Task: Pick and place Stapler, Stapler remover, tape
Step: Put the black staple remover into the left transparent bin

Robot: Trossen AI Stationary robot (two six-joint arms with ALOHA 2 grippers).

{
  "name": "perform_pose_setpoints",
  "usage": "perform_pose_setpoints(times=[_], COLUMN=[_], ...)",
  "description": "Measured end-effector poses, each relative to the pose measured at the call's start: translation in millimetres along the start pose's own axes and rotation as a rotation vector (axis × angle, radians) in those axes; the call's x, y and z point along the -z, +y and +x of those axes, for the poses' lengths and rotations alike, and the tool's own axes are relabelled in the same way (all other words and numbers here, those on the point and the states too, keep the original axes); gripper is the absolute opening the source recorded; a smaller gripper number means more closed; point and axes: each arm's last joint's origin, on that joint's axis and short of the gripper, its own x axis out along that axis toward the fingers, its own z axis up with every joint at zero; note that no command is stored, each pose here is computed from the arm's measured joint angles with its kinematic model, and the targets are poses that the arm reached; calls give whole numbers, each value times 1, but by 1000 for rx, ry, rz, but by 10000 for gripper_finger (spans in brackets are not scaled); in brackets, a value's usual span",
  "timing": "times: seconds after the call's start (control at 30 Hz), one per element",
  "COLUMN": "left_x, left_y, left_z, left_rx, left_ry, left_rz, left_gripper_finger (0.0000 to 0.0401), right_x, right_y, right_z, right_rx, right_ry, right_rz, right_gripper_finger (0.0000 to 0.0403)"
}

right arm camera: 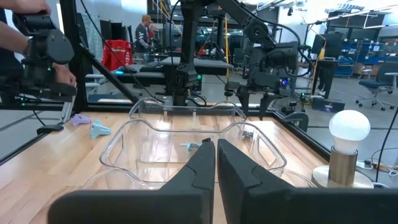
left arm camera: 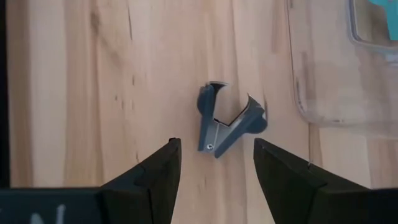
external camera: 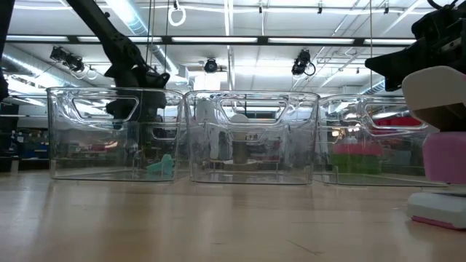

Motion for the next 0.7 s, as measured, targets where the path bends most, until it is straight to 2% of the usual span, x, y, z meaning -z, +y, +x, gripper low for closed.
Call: perform_pose_setpoints(times=[0.33,0.57,0.7], left_x=[-7,-14,-17], left_y=[-5,-10,-9], left_z=[3,7,5], left_rx=[-3,-28,-49], left_ry=[38,90,91], left_rz=[24,3,-50], left_gripper_finger=[204,204,204], right_x=[0,0,0], right_y=[0,0,0], right_z=[0,0,0], right_rx=[0,0,0], right_ry=[0,0,0], right_rz=[0,0,0], right_gripper_finger=[22,22,22])
